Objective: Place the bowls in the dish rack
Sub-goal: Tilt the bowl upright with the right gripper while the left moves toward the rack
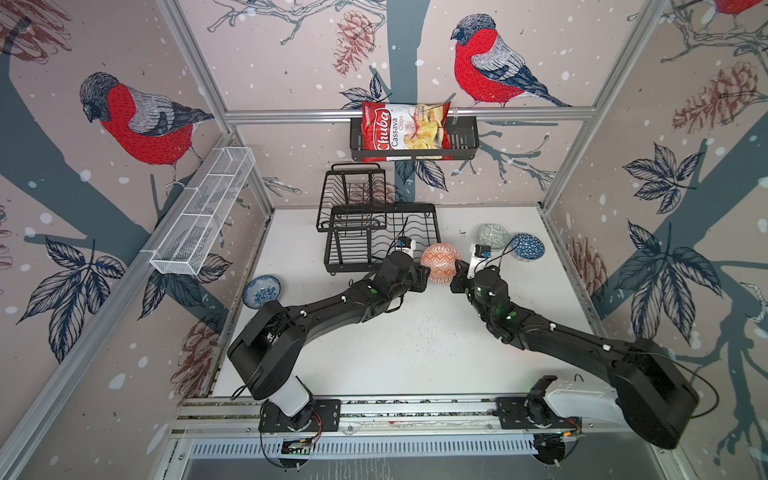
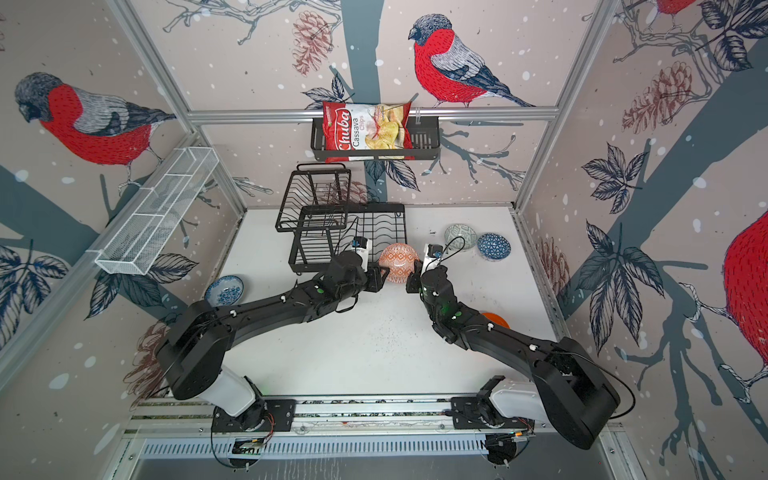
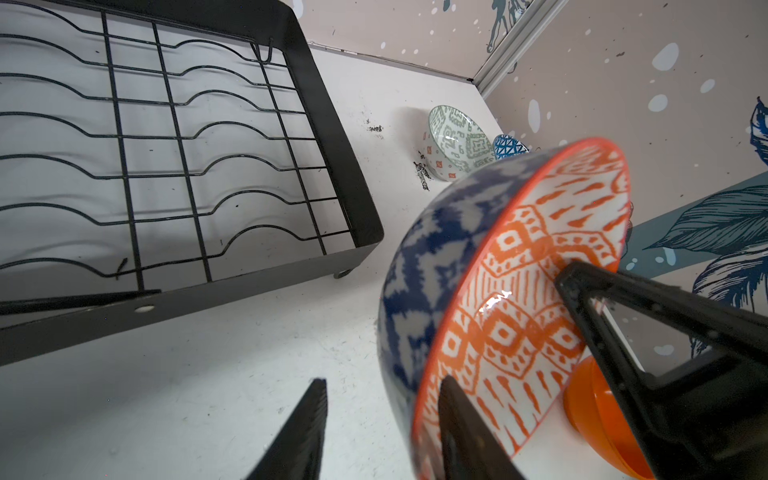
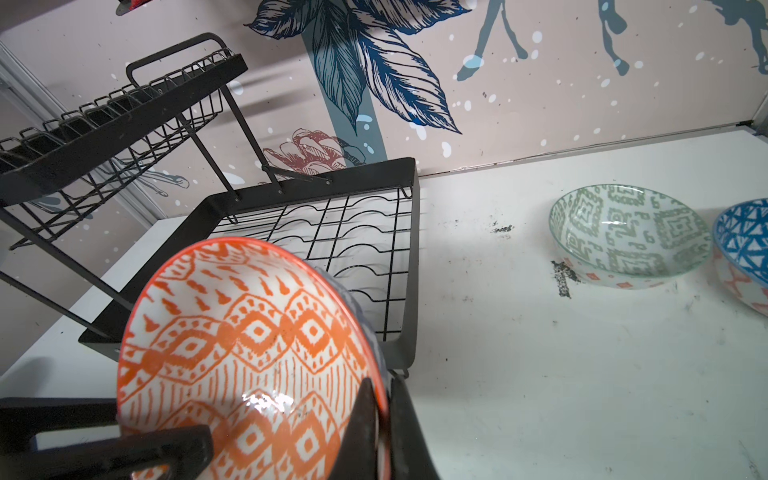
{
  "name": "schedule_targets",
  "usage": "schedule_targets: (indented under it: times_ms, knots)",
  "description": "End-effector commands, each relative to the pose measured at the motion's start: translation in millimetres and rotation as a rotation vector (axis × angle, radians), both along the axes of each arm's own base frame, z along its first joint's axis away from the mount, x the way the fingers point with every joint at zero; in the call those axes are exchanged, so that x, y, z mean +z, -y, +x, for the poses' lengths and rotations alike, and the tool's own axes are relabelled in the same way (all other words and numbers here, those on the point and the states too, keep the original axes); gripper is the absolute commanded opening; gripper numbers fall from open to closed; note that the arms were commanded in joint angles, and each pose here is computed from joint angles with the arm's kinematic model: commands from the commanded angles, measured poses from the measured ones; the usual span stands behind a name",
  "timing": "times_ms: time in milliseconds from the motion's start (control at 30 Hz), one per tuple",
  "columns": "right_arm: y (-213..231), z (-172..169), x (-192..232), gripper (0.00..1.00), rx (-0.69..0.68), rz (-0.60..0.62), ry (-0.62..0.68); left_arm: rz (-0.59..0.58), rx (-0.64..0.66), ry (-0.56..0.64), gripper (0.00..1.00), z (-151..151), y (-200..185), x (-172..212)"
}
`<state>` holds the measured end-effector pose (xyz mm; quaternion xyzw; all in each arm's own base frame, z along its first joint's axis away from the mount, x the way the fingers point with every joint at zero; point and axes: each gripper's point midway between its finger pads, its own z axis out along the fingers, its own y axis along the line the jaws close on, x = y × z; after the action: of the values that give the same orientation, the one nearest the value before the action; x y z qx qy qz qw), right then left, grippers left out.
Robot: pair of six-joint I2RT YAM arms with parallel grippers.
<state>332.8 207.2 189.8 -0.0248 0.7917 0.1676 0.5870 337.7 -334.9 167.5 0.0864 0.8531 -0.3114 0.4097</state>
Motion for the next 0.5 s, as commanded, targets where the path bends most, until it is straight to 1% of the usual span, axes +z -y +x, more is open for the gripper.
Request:
schedule_targets:
  times_ms: [0,133,200,300,467]
  knots:
    - [-10.3,0.6,24.5,0.01,0.023,0.046,0.083,-0.027,0.023,0.049,0.37,5.8,-0.7,13.6]
    - [-25.3,-4.1,16.9,0.01,0.06,0.01,0.086,-0.034,0.034,0.058,0.34,5.5,-3.5,17.9]
    - [-31.2,-6.7,15.6,0.01,0.076,-0.002,0.093,-0.035,0.039,0.064,0.28,5.2,-5.3,19.7]
    - [-33.8,-8.8,16.5,0.01,0.075,-0.01,0.102,-0.038,0.039,0.072,0.15,4.6,-6.4,23.2]
    - [-34.6,-10.3,16.7,0.01,0.082,-0.004,0.108,-0.045,0.04,0.082,0.08,3.9,-7.5,27.2]
